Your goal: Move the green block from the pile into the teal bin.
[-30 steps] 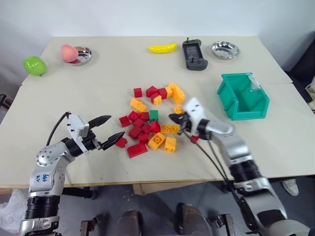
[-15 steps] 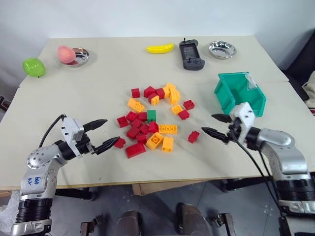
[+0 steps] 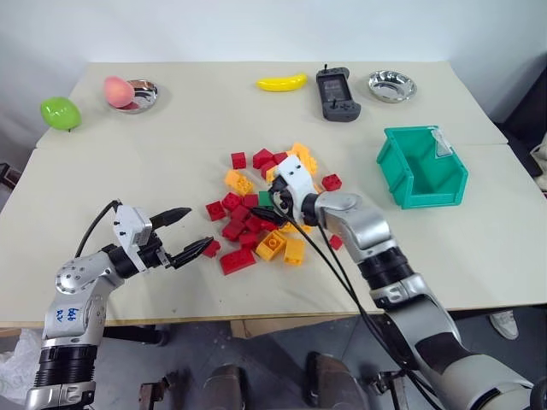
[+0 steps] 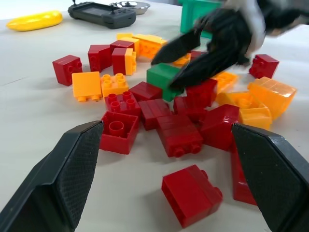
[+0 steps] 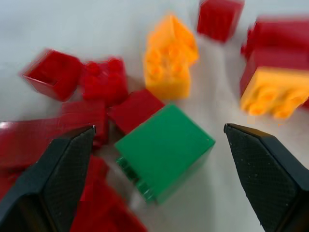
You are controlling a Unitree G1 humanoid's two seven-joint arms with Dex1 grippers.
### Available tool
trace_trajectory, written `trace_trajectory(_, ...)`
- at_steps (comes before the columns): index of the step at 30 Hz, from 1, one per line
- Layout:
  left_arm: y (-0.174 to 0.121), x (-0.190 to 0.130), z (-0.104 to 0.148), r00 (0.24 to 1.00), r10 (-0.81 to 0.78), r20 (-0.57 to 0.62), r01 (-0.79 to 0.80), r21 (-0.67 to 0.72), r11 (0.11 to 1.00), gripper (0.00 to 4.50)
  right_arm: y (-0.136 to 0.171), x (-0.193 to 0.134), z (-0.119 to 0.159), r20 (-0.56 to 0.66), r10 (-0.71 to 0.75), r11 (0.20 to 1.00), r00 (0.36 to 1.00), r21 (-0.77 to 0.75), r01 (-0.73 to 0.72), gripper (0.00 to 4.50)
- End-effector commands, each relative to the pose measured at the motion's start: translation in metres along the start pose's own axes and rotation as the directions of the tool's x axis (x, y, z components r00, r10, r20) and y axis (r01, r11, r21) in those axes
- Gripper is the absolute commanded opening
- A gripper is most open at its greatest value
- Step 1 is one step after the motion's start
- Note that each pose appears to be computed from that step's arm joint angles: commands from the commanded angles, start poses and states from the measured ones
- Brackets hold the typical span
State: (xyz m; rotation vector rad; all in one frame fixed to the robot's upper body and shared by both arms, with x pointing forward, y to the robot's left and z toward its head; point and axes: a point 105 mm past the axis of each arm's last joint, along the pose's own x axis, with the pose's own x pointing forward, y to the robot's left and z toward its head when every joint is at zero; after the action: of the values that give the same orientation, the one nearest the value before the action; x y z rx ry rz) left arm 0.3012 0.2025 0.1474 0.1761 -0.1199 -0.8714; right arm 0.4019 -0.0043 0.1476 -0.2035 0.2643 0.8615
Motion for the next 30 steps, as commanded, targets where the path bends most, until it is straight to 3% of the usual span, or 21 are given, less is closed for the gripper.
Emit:
trace_trajectory(1, -0.002, -0.002, 0.012, 0.999, 0.002, 0.033, -0.003, 0.038, 0.999, 4.50, -0.001, 0.004, 0.007, 0.007, -0.012, 1.000, 1.000, -0.026, 0.012, 4.46)
trace_trajectory(4, -0.002, -0.002, 0.013, 0.999, 0.007, 0.034, -0.008, 0.041, 0.999, 4.50, 0.004, 0.008, 0.009, 0.018, 0.004, 0.999, 1.000, -0.033, -0.003, 3.90)
trace_trajectory(8, -0.001, -0.001, 0.014, 0.999, 0.008, 0.038, -0.010, 0.044, 0.999, 4.50, 0.003, 0.006, 0.013, 0.039, 0.004, 0.999, 0.999, -0.032, -0.002, 2.54)
trace_trajectory(9, -0.001, -0.001, 0.014, 0.999, 0.008, 0.039, -0.009, 0.044, 0.999, 4.50, 0.002, 0.005, 0.013, 0.041, 0.002, 0.999, 0.999, -0.032, 0.000, 2.46)
trace_trajectory(12, -0.003, 0.006, 0.017, 0.998, -0.012, 0.057, 0.009, 0.044, 0.999, 4.50, -0.006, -0.016, 0.031, 0.161, 0.027, 0.999, 0.987, -0.045, -0.020, 2.46)
trace_trajectory(15, -0.008, 0.016, 0.020, 0.996, -0.048, 0.080, 0.044, 0.044, 0.998, 4.50, -0.029, -0.041, 0.050, 0.297, -0.048, 0.996, 0.954, -0.059, 0.069, 2.46)
trace_trajectory(20, -0.025, 0.047, 0.034, 0.976, -0.143, 0.162, 0.138, 0.043, 0.989, 4.50, -0.082, -0.123, 0.076, 0.512, -0.180, 0.971, 0.840, -0.043, 0.235, 2.46)
trace_trajectory(24, -0.036, 0.071, 0.044, 0.954, -0.192, 0.230, 0.189, 0.033, 0.981, 4.50, -0.139, -0.180, 0.062, 0.472, -0.416, 0.882, 0.778, 0.001, 0.471, 2.46)
trace_trajectory(27, -0.044, 0.091, 0.053, 0.932, -0.224, 0.285, 0.228, 0.023, 0.974, 4.50, -0.187, -0.221, 0.043, 0.386, -0.649, 0.721, 0.655, 0.041, 0.691, 2.46)
trace_trajectory(30, -0.048, 0.105, 0.056, 0.920, -0.243, 0.308, 0.249, 0.020, 0.968, 4.50, -0.206, -0.235, 0.029, 0.340, -0.720, 0.646, 0.605, 0.009, 0.763, 2.46)
